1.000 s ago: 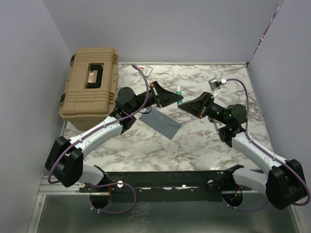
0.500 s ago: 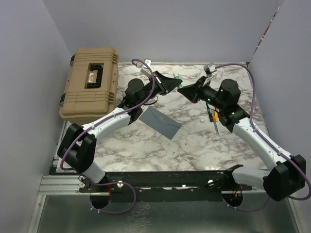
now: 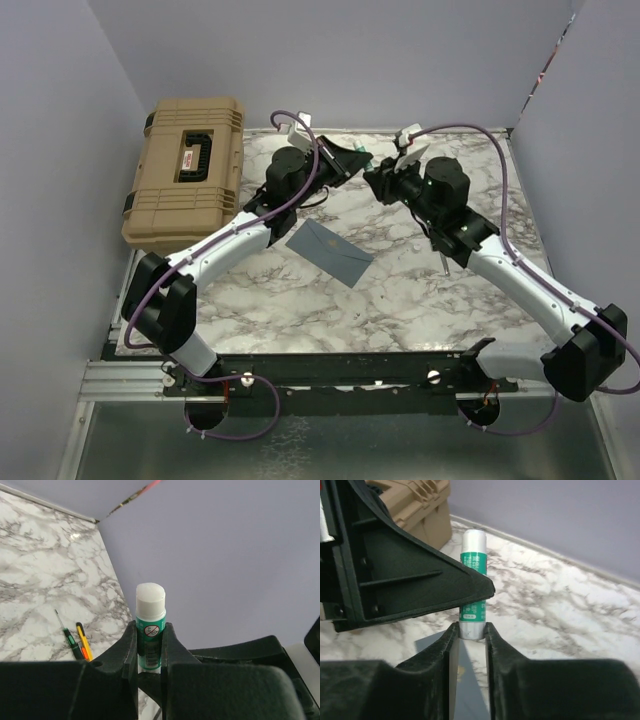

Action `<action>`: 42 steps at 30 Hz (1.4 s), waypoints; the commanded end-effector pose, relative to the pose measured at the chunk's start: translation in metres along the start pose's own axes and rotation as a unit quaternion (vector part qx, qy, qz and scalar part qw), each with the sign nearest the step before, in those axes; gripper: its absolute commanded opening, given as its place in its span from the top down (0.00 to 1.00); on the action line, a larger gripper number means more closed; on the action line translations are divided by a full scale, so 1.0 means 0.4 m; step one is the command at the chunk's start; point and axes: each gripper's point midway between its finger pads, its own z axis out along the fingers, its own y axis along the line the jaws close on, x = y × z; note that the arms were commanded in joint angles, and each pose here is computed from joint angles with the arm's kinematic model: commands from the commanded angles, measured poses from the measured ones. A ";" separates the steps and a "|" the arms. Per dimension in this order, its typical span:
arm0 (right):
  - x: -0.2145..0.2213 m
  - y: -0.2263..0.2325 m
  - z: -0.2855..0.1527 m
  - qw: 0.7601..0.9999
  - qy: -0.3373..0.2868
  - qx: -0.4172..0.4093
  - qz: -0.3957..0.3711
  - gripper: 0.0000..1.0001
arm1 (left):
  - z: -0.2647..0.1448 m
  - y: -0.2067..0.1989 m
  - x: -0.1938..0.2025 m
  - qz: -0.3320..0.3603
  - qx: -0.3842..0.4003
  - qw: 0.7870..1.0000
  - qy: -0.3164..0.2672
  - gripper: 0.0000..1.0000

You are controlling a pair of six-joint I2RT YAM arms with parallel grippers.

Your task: Place the letter into the envelope and seal it

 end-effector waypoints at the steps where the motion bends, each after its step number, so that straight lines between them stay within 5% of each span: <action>1: -0.041 0.072 -0.070 0.991 0.023 -0.058 0.117 0.65 | -0.032 -0.086 0.037 0.045 0.059 0.995 0.060 1.00; 5: -0.062 0.147 -0.139 0.964 0.028 -0.119 0.236 0.39 | -0.073 -0.112 0.072 0.096 0.109 0.982 0.117 1.00; 8: -0.063 0.161 -0.194 0.942 0.010 -0.125 0.312 0.29 | -0.106 -0.132 0.076 0.115 0.131 0.975 0.140 1.00; 18: -0.123 0.184 -0.306 0.881 -0.079 -0.178 0.430 0.26 | -0.238 -0.254 0.108 0.105 0.238 0.939 0.223 1.00; 22: -0.147 0.225 -0.303 0.866 -0.087 -0.240 0.430 0.32 | -0.268 -0.291 0.107 0.100 0.265 0.930 0.234 1.00; 30: -0.180 0.271 -0.304 0.845 -0.104 -0.315 0.419 0.61 | -0.281 -0.305 0.104 0.084 0.273 0.930 0.232 1.00; 36: -0.180 0.270 -0.309 0.841 -0.118 -0.322 0.419 0.63 | -0.282 -0.306 0.102 0.081 0.274 0.931 0.226 1.00; 42: -0.175 0.272 -0.285 0.854 -0.107 -0.315 0.399 0.94 | -0.278 -0.306 0.095 0.078 0.271 0.935 0.216 1.00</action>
